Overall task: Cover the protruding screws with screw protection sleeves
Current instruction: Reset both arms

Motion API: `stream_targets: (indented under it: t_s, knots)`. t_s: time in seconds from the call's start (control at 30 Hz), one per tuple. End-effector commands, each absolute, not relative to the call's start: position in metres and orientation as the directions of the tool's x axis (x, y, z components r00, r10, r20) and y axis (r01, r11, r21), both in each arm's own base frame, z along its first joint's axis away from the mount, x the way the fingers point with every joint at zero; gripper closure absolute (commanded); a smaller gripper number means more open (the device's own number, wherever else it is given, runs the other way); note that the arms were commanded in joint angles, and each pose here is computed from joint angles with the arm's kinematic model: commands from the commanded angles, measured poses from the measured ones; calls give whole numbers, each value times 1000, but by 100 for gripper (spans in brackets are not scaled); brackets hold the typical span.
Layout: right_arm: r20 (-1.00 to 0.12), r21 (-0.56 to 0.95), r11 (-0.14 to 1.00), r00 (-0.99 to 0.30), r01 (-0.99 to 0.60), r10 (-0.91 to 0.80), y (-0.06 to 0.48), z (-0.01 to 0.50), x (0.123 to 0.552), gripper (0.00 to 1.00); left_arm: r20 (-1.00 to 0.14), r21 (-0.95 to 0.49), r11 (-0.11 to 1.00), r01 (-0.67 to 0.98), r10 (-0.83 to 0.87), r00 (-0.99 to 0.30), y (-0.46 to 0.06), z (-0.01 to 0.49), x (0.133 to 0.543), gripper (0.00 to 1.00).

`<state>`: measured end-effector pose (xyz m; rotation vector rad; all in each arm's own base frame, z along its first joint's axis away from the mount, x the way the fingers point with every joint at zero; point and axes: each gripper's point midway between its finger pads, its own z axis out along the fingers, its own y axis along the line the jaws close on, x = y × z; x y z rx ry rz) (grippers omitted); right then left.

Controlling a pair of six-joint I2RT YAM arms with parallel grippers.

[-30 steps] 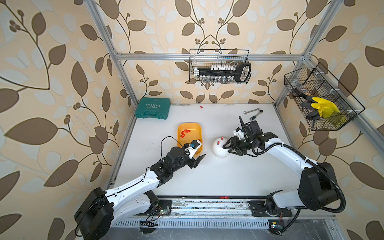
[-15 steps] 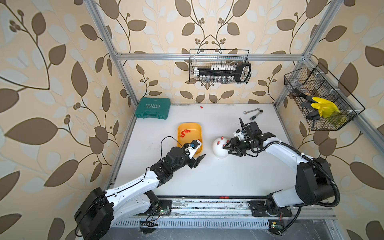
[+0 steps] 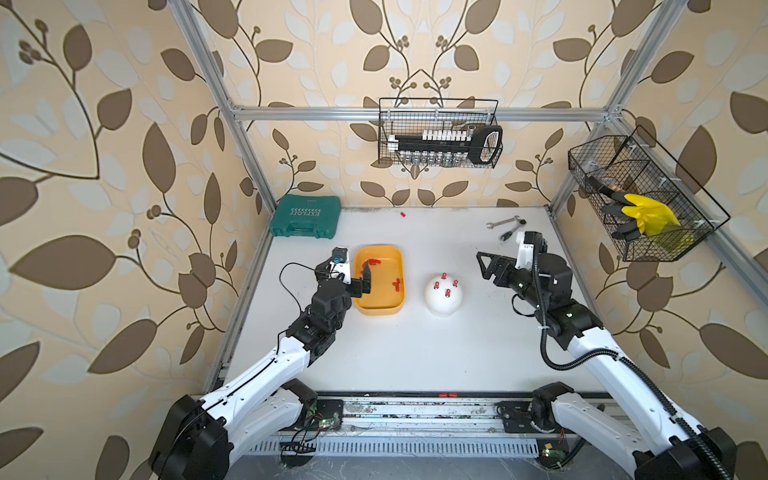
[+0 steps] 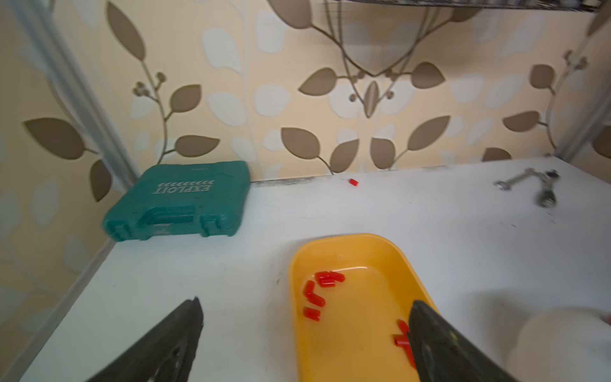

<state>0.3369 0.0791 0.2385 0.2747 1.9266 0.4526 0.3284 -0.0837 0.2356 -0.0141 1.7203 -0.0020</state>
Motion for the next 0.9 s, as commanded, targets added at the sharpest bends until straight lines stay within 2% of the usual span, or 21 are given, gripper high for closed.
stream_targets:
  t_s: [0.0,0.1,0.2,0.3,0.37,0.43,0.5,0.53,0.6,0.67,0.73,0.77,0.83,0.87]
  knots:
    - [-928,227,935,-231,273,292,11,224,331,8,-985,60,968,-244,17,-173,-35,216,311,1]
    - [-957,93,922,-220,376,187,-15,200,323,7,-976,154,927,-342,88,-201,-9,193,293,1]
    - [-965,24,905,-228,425,132,-23,183,328,5,-972,208,931,-299,162,-172,-9,171,290,1]
    - [-963,-23,872,-246,489,112,-32,167,336,5,-969,202,929,-309,145,-200,0,154,296,1]
    - [-964,-50,872,-252,487,85,-32,158,346,6,-967,180,943,-279,118,-225,1,140,304,1]
    - [-943,-110,879,-327,465,55,-30,150,355,6,-968,170,945,-279,107,-228,2,137,313,1]
    - [-938,-146,891,-346,429,14,-27,147,360,7,-965,172,948,-268,108,-240,2,133,323,1]
    - [-940,-142,889,-341,436,17,-30,146,358,2,-971,152,952,-267,93,-222,2,133,329,1]
    - [-949,-106,892,-313,439,41,-39,137,351,0,-977,98,943,-319,31,-209,12,134,338,1]
    - [-956,-47,885,-279,463,95,-51,126,348,0,-972,17,955,-296,-54,-229,19,118,346,1]
    - [-963,-73,928,-267,366,30,-38,130,355,0,-981,4,955,-297,-54,-188,24,114,350,1]
    - [-974,-81,947,-228,310,-9,-29,133,358,0,-978,6,971,-239,-45,-206,15,110,350,1]
    - [-968,-70,955,-250,289,5,-28,112,363,0,-975,13,984,-176,-27,-220,4,104,349,1]
    - [-977,-69,966,-214,248,-15,-23,115,372,0,-976,8,983,-185,-32,-216,6,99,347,1]
